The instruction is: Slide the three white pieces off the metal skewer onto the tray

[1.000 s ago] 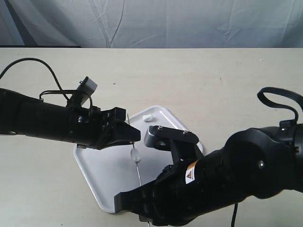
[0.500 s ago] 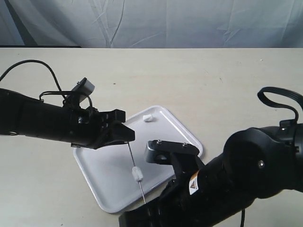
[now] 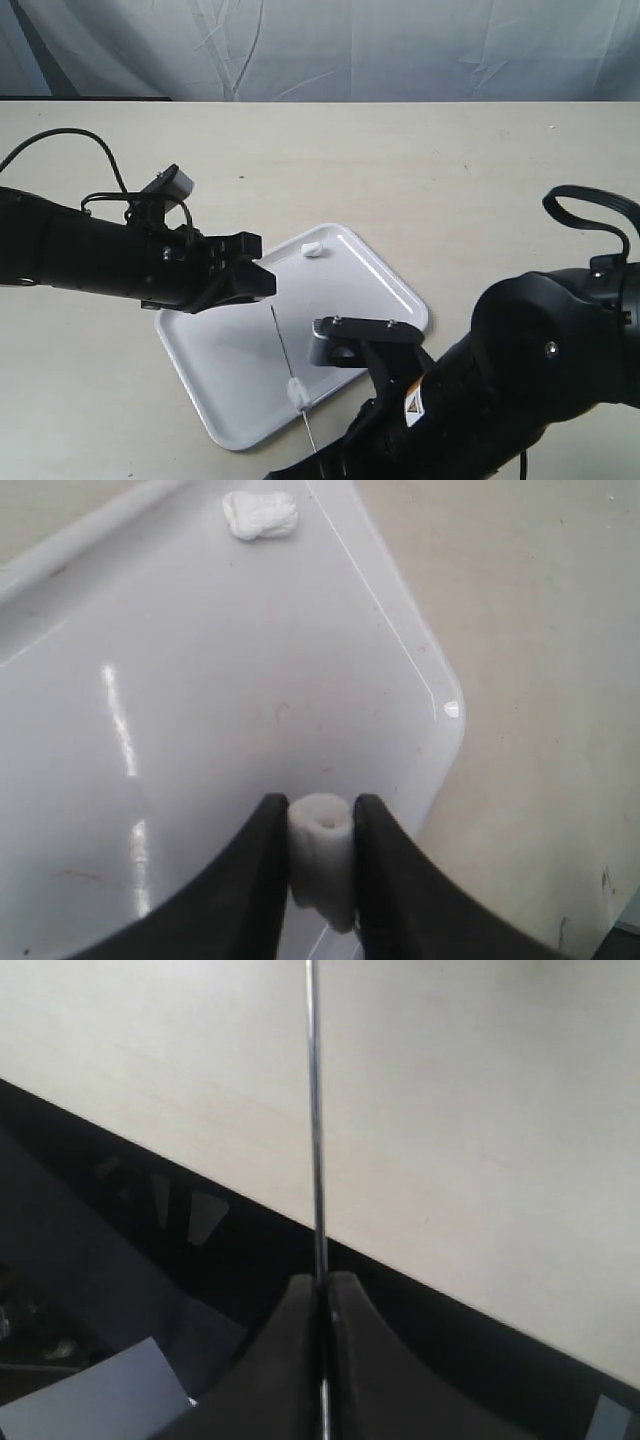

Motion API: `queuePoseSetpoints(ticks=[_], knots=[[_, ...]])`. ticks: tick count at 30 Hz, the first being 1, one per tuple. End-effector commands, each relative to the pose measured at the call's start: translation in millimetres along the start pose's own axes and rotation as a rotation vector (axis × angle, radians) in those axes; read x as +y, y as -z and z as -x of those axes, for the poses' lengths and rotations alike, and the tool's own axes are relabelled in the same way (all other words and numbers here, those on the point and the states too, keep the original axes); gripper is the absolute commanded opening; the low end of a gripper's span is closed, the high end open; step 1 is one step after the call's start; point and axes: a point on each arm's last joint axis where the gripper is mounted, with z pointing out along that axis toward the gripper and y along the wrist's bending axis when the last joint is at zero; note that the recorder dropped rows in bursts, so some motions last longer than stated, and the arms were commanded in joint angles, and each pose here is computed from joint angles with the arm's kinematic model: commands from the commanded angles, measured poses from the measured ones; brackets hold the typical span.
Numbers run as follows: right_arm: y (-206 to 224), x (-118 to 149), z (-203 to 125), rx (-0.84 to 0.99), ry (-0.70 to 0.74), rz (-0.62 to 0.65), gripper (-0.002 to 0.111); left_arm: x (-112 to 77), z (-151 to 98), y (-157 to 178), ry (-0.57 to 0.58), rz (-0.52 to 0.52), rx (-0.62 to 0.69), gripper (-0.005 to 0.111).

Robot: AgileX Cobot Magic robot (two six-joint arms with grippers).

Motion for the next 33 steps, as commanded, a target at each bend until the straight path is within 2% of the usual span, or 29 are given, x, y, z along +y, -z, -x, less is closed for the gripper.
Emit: queuePoseSetpoints(ticks=[1,8,15,18,24,33], knots=[[-0.2,-0.7,6.1,-0.065,0.025,-0.009,-0.001,-2.9,-2.1,-1.2,0.006,-0.038,0.015,0.033],[1.5,1.3,18.8,-0.206,0.02,0.011,-0.001,-8.6,-4.4,-0.7,0.006,-0.101,0.04,0.036],[3.2,2.9,27.2,-0.299,0.034,0.026,-0.001,-20.3,-9.0,1.6,0.006,-0.231,0.092,0.036],[0.7,2.2,30.1,-0.317,0.021,0.025,-0.001,-22.4,-10.4,2.3,0.001,-0.256,0.107,0.036],[-16.7,-4.3,37.2,-0.319,0.0,-0.014,-0.001,-22.5,-14.0,2.8,-0.031,-0.26,0.143,0.036],[-15.2,-2.8,41.5,-0.366,0.001,-0.002,-0.001,-18.1,-13.3,1.6,-0.044,-0.21,0.134,0.036]])
